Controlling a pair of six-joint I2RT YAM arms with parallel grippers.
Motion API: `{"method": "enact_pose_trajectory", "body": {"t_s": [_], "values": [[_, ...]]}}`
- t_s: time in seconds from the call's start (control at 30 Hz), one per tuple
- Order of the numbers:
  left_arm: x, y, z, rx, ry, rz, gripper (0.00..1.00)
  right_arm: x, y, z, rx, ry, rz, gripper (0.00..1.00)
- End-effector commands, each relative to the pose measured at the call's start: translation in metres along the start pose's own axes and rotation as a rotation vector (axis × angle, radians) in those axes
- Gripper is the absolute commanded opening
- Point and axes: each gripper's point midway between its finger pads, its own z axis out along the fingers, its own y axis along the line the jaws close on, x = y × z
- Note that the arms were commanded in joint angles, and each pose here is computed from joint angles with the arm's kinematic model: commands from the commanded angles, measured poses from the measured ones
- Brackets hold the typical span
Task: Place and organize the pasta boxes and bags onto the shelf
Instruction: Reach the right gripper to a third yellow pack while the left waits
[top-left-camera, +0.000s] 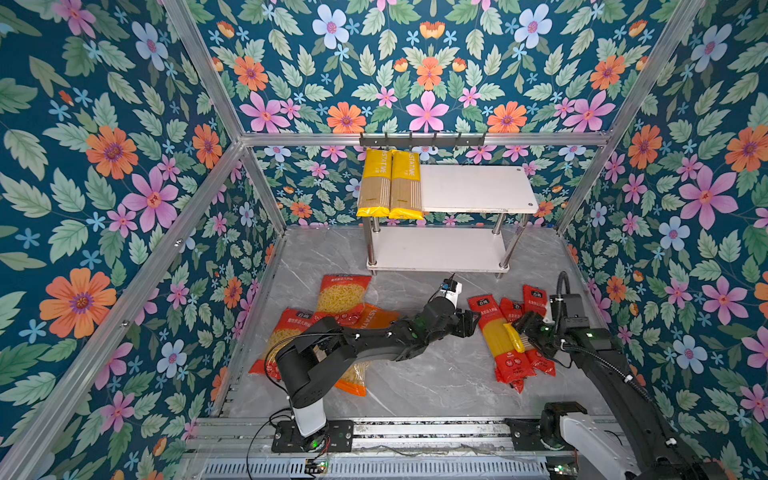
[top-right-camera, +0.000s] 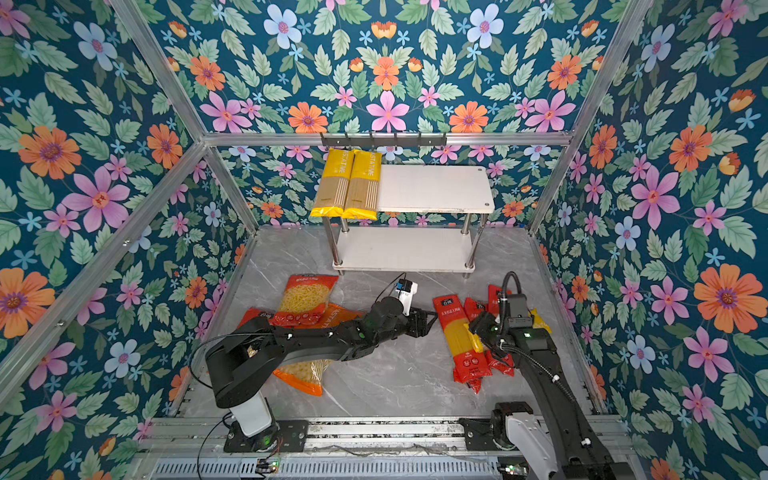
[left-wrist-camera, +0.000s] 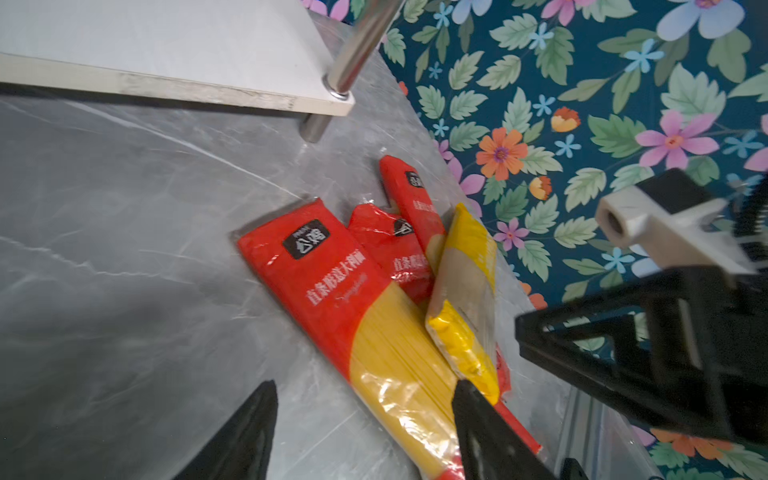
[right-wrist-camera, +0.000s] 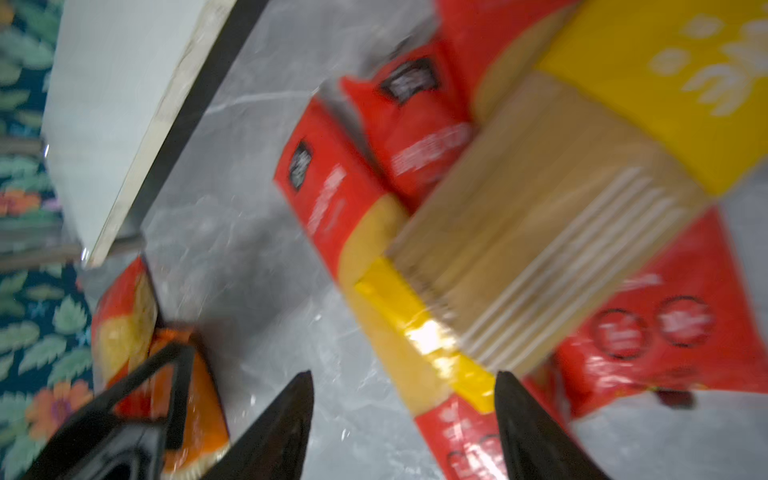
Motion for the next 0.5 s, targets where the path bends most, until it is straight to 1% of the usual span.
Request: {"method": "enact_pose_trajectory", "body": {"t_s": [0.0, 0.13, 0.23, 0.33, 0.47], "values": [[-0.007, -0.012, 0.004, 0.048, -0.020, 0.021, 0.69, -0.004, -0.016, 0.000, -0.019, -0.015, 0.142, 0.72], [-0.006, -0.012, 0.002, 0.049, -0.023, 0.028, 0.69, -0.013, -0.038, 0.003, -0.004, -0.065, 0.249, 0.74], [-0.007, -0.011, -0.001, 0.048, -0.029, 0.033, 0.70, -0.022, -0.041, 0.011, -0.067, -0.088, 0.329, 0.75], [-0.007, -0.012, -0.002, 0.050, -0.027, 0.034, 0.69, -0.029, -0.035, 0.021, -0.128, -0.097, 0.367, 0.74], [-0.005, -0.009, -0.005, 0.040, -0.027, 0.034, 0.70, -0.031, -0.033, 0.034, -0.175, -0.091, 0.449, 0.73]]}}
